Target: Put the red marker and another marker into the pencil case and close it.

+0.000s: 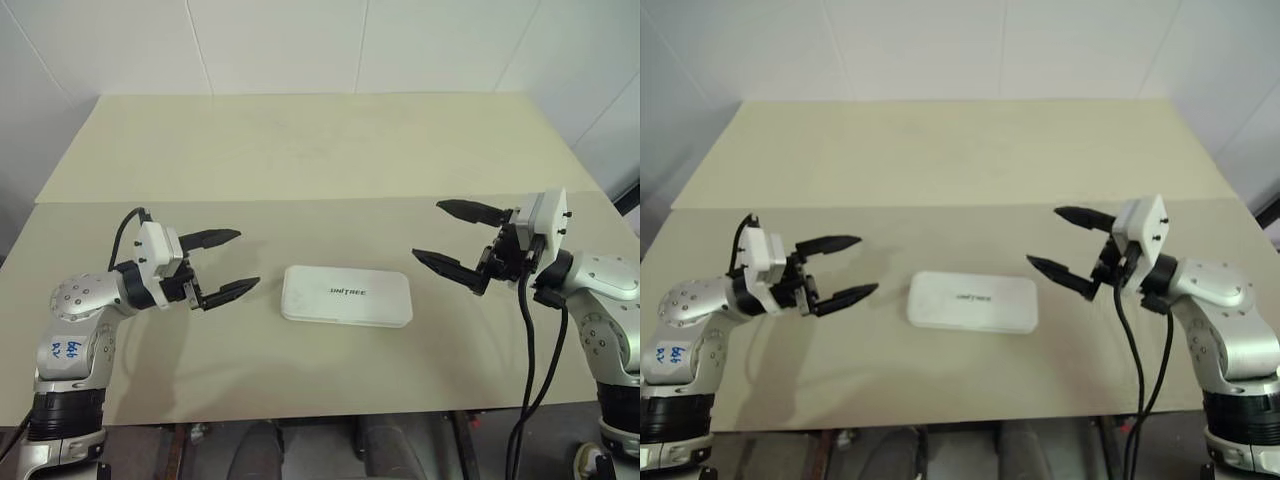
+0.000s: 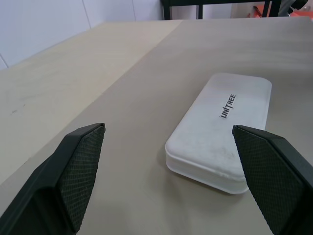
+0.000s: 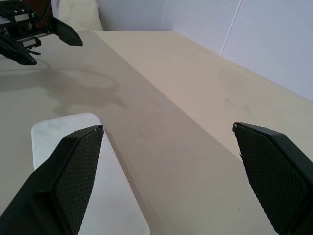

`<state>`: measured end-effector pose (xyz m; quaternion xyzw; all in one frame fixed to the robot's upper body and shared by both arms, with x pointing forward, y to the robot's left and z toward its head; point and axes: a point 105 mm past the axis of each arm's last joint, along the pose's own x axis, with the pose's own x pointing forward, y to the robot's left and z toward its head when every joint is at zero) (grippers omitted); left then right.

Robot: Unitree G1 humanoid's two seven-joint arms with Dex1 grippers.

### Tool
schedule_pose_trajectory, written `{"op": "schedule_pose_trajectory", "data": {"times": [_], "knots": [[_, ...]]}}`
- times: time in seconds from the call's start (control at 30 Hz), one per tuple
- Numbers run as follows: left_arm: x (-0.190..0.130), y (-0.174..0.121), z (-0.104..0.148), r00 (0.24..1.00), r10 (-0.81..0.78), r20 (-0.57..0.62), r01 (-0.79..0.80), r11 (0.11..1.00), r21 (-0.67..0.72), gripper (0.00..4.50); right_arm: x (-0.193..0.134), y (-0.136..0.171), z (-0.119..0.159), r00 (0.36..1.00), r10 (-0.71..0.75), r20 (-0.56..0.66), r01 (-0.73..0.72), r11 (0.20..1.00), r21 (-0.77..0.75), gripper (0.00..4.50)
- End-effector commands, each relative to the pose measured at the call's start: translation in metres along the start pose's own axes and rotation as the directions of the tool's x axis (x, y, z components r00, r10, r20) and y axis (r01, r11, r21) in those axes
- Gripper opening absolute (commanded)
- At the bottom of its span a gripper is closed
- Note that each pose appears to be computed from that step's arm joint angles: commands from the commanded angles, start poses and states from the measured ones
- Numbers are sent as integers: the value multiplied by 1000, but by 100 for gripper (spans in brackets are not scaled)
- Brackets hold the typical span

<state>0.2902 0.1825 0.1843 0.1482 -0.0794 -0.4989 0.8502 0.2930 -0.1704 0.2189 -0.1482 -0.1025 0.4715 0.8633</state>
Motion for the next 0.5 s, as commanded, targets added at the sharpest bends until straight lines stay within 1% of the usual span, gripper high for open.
{"op": "schedule_pose_trajectory", "data": {"times": [0.03,0.17,0.3,0.43,0.5], "knots": [[7,-1,21,998,-18,68,14,998,59,448,-4,3,6,1000,27,-7,-27,999,-41,450],[21,-1,28,995,-27,98,21,998,61,448,-13,6,0,998,34,-57,-36,998,-48,450],[33,-5,37,987,-76,140,69,996,55,448,-21,7,-2,996,3,-86,-6,999,-39,450],[44,-8,36,985,-114,130,109,993,50,448,-27,11,-1,995,-14,-96,12,1000,-29,450],[45,-5,37,988,-96,120,91,995,51,448,-27,11,-3,995,-28,-97,26,999,-22,450]]}}
